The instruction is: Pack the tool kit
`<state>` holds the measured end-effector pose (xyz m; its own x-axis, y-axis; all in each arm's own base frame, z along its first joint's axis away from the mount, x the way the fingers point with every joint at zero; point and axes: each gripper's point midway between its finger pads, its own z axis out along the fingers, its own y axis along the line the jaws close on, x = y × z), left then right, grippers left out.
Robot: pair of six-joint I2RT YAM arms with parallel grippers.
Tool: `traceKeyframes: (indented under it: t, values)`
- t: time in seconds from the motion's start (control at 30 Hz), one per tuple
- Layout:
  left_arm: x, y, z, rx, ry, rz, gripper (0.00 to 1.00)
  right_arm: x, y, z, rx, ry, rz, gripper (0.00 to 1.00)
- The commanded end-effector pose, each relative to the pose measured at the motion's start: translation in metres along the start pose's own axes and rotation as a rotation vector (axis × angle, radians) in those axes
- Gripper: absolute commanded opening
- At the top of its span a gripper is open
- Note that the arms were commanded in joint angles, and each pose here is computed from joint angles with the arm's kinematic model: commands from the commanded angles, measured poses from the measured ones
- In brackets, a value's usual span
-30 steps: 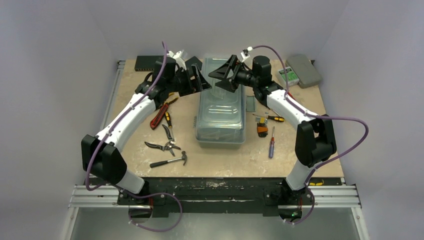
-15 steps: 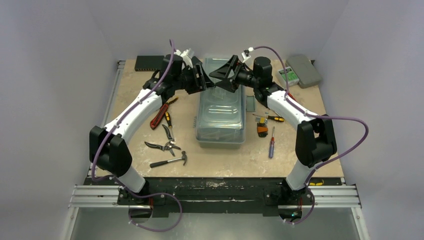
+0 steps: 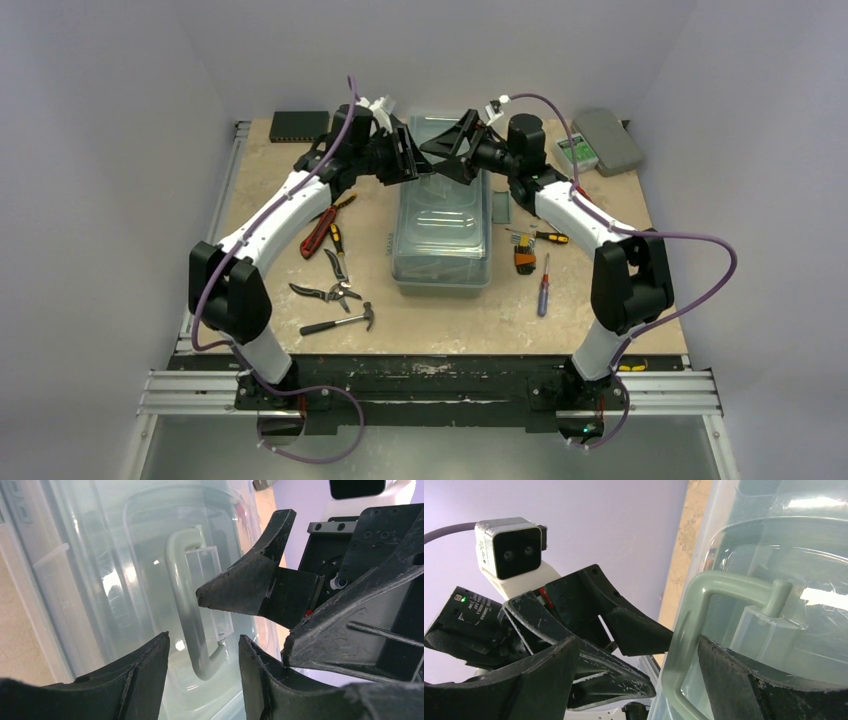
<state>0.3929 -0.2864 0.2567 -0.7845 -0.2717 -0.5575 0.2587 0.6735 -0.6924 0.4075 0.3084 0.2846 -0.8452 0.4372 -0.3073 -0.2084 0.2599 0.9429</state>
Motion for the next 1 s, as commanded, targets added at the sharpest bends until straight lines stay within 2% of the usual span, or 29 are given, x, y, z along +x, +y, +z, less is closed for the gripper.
traceKeyframes:
  t: [0.0, 0.23, 0.33, 0.4, 0.5, 0.97]
  values:
    - [-0.006, -0.012, 0.008, 0.029, 0.003, 0.0, 0.51, 0.008, 0.036, -0.011, -0.09, 0.022, -0.055, 0.87]
    - [-0.006, -0.015, 0.022, 0.07, 0.02, -0.024, 0.39, 0.007, 0.038, -0.014, -0.092, 0.015, -0.059, 0.87]
    - [-0.006, -0.016, 0.025, 0.081, 0.022, -0.021, 0.25, 0.006, 0.037, -0.017, -0.086, 0.005, -0.057, 0.86]
    - [-0.008, -0.016, 0.025, 0.082, 0.015, -0.009, 0.11, 0.001, 0.038, -0.022, -0.061, -0.021, -0.073, 0.88]
    - [-0.011, -0.018, 0.023, 0.082, 0.004, -0.003, 0.01, -0.008, 0.032, -0.032, 0.008, -0.063, -0.121, 0.9]
    - [-0.032, -0.049, 0.002, 0.14, -0.048, 0.014, 0.0, -0.048, -0.008, -0.112, 0.297, -0.254, -0.261, 0.94]
